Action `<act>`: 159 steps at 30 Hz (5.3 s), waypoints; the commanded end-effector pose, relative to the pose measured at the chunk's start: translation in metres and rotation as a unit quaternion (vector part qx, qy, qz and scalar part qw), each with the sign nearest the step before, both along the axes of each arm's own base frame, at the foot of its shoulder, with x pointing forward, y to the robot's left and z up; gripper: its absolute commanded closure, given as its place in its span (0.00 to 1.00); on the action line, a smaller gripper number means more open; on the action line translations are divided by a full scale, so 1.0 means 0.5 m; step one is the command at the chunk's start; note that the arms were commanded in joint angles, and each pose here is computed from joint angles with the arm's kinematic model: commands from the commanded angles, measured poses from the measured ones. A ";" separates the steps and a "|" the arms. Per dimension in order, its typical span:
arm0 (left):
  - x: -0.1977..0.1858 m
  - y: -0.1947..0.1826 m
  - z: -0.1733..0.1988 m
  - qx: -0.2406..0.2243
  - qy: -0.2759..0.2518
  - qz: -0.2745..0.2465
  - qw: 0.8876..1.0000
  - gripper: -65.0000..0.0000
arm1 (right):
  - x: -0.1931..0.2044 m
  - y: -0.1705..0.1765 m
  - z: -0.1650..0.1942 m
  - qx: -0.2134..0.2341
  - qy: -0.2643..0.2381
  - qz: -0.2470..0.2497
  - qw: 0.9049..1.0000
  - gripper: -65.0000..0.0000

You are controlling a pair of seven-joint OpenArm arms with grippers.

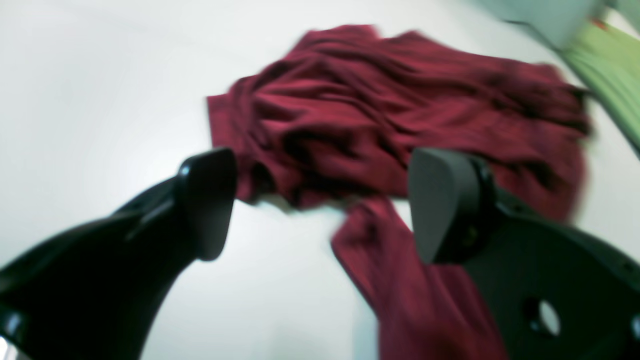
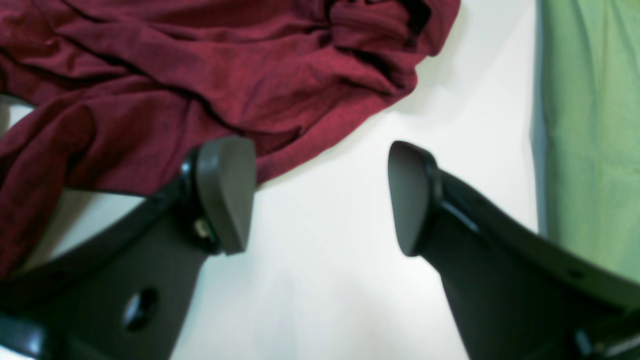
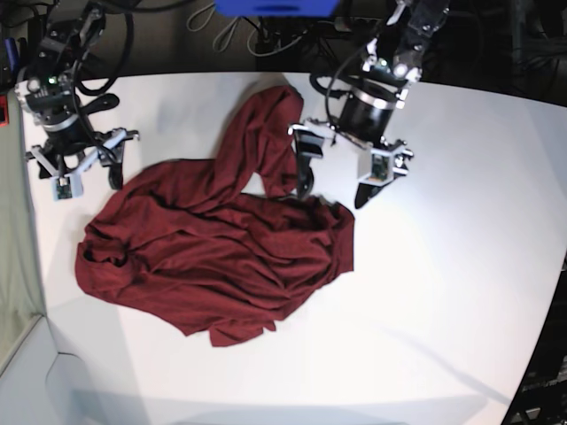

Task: Layout the t-shirt on the table in an organized manner, then fold the t-shirt properly
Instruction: 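Release the fold with the left gripper and move it aside, then grasp shirt edges with both grippers and pull them apart, then drag the shirt edge with the left gripper toward the right gripper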

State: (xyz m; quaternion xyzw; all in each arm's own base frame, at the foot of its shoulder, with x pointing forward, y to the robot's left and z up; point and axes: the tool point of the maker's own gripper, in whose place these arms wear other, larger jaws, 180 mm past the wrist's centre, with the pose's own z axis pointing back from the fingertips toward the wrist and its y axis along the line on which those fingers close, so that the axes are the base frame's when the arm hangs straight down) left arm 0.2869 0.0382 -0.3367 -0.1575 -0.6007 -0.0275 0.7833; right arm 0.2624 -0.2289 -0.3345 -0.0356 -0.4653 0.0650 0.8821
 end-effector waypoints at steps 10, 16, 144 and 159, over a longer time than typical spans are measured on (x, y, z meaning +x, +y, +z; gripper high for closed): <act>0.087 -0.007 -0.093 0.019 0.032 0.015 0.999 0.20 | 0.016 0.001 0.028 0.001 -0.029 0.003 1.000 0.36; 0.086 -0.003 -0.113 0.026 0.042 0.016 0.999 0.20 | 0.018 -0.001 0.030 0.000 -0.030 0.003 1.000 0.36; 0.120 0.476 -0.071 0.031 0.126 0.292 0.948 0.55 | 0.030 -0.030 -0.052 -0.004 0.030 0.027 0.999 1.00; 0.135 0.259 -0.072 -0.013 0.128 0.165 0.978 0.31 | 0.025 -0.019 -0.054 0.001 0.031 0.027 0.999 0.67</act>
